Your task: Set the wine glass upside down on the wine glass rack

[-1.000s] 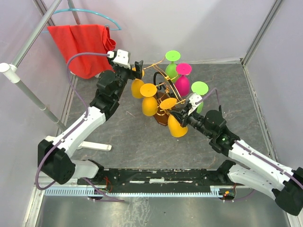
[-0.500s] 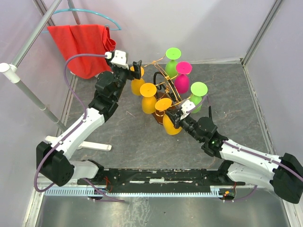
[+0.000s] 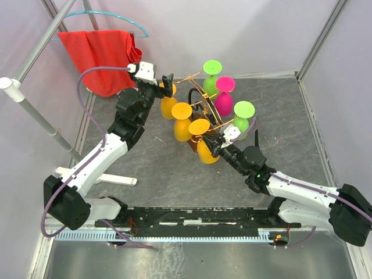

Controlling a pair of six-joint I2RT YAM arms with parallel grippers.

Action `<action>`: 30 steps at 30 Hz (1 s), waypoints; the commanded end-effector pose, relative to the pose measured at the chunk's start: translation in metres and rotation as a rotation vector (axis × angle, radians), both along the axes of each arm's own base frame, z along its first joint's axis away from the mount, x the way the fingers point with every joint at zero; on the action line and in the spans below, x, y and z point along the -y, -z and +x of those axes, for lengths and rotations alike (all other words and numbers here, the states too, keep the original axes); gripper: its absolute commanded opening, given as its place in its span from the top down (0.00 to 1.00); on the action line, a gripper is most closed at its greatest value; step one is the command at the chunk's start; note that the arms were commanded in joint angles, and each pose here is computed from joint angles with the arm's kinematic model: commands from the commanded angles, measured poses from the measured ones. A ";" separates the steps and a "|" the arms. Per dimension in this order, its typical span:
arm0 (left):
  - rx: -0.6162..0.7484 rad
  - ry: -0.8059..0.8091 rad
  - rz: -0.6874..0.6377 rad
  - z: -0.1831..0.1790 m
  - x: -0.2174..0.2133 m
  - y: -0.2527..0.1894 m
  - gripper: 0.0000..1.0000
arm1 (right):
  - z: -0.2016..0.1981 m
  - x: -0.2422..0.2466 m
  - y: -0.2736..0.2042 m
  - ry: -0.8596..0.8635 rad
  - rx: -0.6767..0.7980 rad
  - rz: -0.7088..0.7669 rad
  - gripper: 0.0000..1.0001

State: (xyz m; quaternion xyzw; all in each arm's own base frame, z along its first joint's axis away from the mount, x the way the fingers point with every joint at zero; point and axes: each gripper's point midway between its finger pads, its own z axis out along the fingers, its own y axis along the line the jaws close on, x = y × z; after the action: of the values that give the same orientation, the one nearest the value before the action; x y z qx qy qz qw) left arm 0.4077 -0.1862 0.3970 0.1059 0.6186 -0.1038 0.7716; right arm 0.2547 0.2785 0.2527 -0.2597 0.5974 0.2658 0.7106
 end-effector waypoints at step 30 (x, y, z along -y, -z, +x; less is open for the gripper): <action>0.048 -0.042 -0.080 -0.019 -0.020 -0.022 0.12 | -0.024 -0.027 -0.009 -0.180 0.058 0.052 0.99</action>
State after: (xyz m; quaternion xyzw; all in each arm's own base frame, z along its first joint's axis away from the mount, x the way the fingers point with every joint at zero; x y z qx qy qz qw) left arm 0.3960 -0.1749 0.4029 0.0871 0.6138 -0.1044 0.7776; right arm 0.2374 0.2947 0.2453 -0.2912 0.5658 0.3136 0.7048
